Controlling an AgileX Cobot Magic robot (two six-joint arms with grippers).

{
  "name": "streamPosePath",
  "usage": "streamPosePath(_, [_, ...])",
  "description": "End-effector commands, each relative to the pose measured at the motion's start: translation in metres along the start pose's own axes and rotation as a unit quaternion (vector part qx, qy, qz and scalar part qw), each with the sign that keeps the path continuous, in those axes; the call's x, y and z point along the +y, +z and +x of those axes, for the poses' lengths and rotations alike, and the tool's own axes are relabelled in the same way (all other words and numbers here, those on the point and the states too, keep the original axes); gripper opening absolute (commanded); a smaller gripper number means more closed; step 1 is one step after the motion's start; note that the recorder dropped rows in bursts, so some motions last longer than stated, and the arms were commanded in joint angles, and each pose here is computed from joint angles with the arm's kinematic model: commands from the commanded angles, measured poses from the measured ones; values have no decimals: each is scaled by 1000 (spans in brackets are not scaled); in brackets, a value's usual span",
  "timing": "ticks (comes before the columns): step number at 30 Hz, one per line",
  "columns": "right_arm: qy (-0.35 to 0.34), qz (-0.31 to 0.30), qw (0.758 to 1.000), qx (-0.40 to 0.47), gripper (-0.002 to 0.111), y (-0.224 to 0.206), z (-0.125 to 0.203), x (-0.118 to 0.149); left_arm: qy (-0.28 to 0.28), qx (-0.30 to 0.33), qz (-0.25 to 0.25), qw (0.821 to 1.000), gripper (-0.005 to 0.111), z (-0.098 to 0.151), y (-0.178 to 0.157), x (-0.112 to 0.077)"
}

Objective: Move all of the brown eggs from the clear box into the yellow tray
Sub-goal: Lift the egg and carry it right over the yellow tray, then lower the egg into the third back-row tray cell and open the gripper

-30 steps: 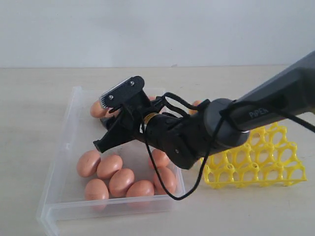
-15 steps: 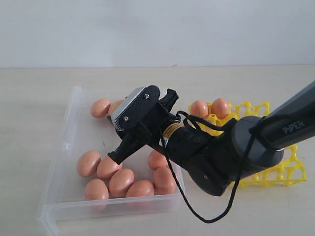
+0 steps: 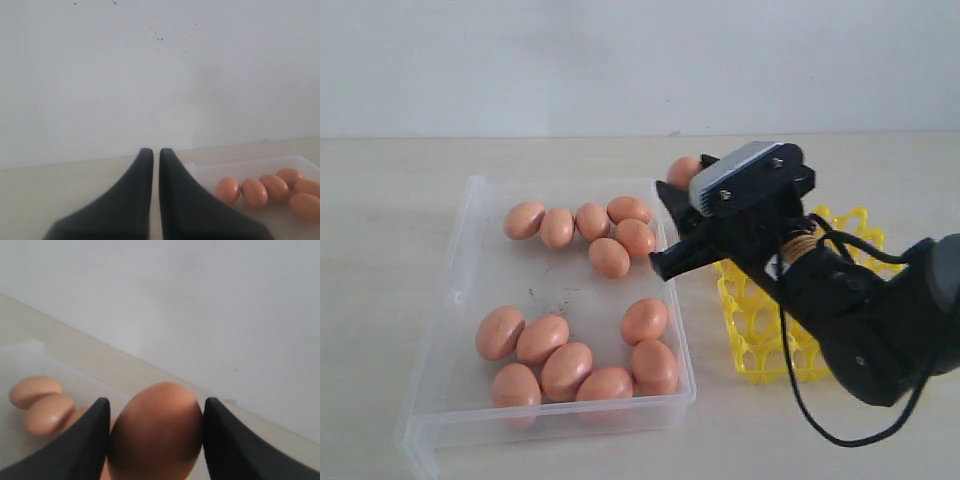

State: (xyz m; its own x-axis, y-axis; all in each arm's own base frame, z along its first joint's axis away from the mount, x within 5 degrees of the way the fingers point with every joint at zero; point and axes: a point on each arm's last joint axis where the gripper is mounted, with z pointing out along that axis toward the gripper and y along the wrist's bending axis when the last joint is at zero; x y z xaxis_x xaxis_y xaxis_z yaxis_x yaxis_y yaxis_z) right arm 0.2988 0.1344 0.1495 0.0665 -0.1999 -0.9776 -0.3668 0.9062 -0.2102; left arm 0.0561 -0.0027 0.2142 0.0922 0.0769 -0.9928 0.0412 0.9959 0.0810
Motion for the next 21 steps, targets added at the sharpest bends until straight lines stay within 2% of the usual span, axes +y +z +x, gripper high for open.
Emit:
streamPosePath(1, [21,36,999,-4,0,-19,-3,-33,0,0,4,1000,4,1,0,-1])
streamPosePath(6, [75,44,996,3,0,-36,5,-75,0,0,4,1000,4,1,0,-1])
streamPosePath(11, [91,3,996,23,0,-59,20,-118,0,0,4,1000,4,1,0,-1])
streamPosePath(13, [117,9,993,22,0,-65,22,-134,0,0,4,1000,4,1,0,-1])
streamPosePath(14, [131,-7,991,23,0,-65,23,-140,0,0,4,1000,4,1,0,-1])
streamPosePath(17, [160,-20,986,32,0,-61,33,-149,0,0,4,1000,4,1,0,-1])
streamPosePath(21, [165,-31,985,43,0,-53,45,-151,0,0,4,1000,4,1,0,-1])
